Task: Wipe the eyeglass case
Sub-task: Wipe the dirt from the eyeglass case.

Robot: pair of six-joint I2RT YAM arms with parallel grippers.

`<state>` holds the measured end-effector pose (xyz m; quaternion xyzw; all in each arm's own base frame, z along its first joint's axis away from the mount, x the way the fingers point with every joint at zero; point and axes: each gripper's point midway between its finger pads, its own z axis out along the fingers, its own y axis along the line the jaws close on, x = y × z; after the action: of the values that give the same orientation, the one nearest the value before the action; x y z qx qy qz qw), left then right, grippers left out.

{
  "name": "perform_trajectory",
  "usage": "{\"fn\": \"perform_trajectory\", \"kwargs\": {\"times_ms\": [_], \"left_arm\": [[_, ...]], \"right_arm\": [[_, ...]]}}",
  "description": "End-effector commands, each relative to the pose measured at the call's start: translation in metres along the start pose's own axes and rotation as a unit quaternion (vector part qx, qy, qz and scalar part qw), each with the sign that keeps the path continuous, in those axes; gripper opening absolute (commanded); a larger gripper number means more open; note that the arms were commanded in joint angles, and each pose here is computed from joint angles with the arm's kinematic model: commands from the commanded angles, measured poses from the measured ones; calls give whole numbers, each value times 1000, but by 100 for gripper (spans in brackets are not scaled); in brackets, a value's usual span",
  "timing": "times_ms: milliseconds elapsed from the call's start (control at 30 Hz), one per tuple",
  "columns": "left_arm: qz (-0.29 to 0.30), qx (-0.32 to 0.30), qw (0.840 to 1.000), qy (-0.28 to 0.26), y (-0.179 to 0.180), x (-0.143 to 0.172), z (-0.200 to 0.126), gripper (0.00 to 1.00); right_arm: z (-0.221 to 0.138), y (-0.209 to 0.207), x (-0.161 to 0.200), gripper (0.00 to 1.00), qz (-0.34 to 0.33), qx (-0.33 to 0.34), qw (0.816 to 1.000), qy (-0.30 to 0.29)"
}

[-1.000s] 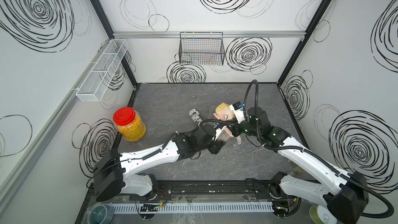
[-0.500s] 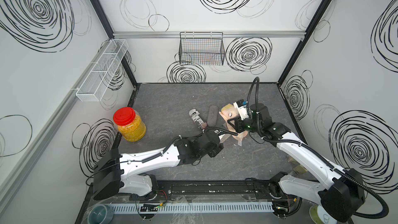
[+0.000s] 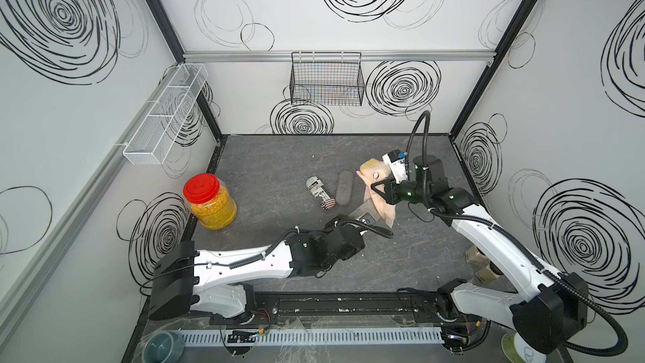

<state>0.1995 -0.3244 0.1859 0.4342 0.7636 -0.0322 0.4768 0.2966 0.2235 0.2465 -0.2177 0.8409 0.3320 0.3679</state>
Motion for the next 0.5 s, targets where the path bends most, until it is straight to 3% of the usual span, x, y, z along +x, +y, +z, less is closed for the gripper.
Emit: {"fn": "perform_trajectory", "kwargs": {"times_ms": [0, 100, 233, 467], "left_arm": [[13, -47, 997, -60, 13, -33, -20, 61], [24, -45, 997, -60, 9, -32, -22, 61], [41, -51, 996, -55, 7, -33, -22, 61], [55, -62, 995, -47, 7, -30, -20, 61]], "right_arm": [[6, 17, -5, 19, -5, -66, 998, 20], [22, 36, 4, 20, -3, -123, 990, 65], [42, 59, 29, 18, -32, -138, 981, 130], [41, 83, 52, 14, -19, -209, 964, 161]]}}
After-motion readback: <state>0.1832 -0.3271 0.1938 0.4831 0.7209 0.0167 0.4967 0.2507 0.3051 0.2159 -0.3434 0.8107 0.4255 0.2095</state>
